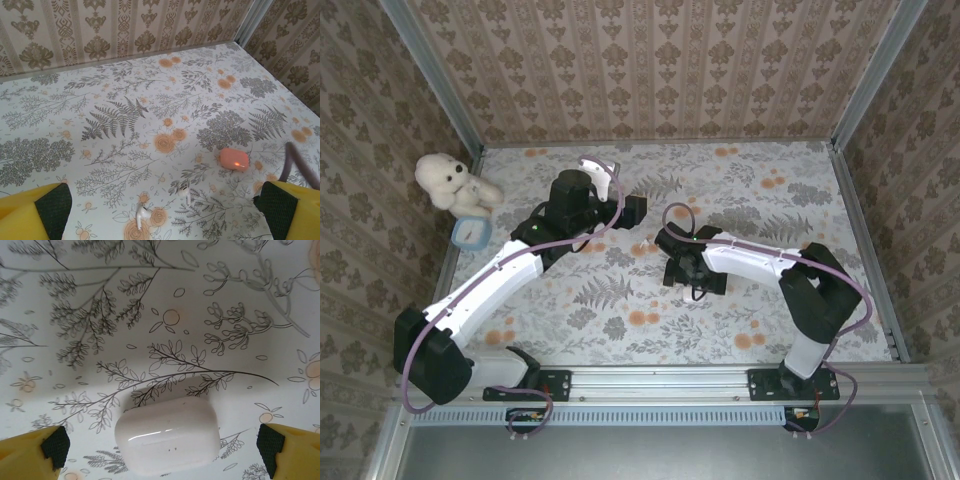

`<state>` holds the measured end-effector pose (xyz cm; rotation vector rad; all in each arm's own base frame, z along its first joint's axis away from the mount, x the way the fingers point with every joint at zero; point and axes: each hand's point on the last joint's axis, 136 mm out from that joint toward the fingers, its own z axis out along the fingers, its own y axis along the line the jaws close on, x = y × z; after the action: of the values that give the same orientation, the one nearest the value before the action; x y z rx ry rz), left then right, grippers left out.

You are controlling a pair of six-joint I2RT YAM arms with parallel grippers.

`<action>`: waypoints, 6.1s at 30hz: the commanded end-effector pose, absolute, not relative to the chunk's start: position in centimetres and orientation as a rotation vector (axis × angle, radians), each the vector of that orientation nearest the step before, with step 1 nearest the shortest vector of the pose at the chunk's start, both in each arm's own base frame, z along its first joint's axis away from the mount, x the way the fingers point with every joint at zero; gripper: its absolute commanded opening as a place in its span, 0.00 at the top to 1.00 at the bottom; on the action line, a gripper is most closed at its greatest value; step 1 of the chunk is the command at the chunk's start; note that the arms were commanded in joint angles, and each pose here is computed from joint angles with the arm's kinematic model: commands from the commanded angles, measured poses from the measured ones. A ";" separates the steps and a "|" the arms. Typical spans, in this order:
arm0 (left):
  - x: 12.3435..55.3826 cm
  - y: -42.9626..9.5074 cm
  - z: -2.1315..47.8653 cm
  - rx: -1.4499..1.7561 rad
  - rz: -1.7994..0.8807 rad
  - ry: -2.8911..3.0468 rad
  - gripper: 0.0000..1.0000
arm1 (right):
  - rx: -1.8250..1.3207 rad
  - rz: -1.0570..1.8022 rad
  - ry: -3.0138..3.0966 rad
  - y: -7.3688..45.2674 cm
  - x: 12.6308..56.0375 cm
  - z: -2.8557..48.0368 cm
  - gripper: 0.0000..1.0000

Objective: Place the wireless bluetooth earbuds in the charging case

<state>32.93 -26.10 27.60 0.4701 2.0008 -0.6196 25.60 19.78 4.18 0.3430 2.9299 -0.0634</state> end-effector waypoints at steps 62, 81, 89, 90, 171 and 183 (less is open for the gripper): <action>27.7 -24.3 19.6 0.288 -1.001 1.903 0.00 | 0.725 0.482 2.701 24.5 29.5 7.0 0.44; 27.7 -30.3 14.9 0.347 -1.413 1.836 0.04 | 1.152 0.682 2.481 22.5 35.9 9.4 0.44; 28.0 -33.3 13.6 0.376 -1.432 1.822 0.14 | 1.174 0.730 2.457 22.9 36.6 9.9 0.44; 28.1 -33.6 13.6 0.375 -1.429 1.822 0.14 | 1.178 0.734 2.456 22.9 36.6 9.9 0.44; 24.8 -33.2 21.5 0.768 -1.442 1.840 1.00 | 0.002 1.007 2.132 19.5 31.1 21.6 0.13; 24.6 -32.8 22.7 0.777 -1.410 1.836 1.00 | -0.135 1.096 2.120 23.7 30.0 21.9 0.14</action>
<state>24.60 -32.83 20.78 0.7402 1.8957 -1.4245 29.99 22.76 21.12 -0.0755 2.1570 1.0694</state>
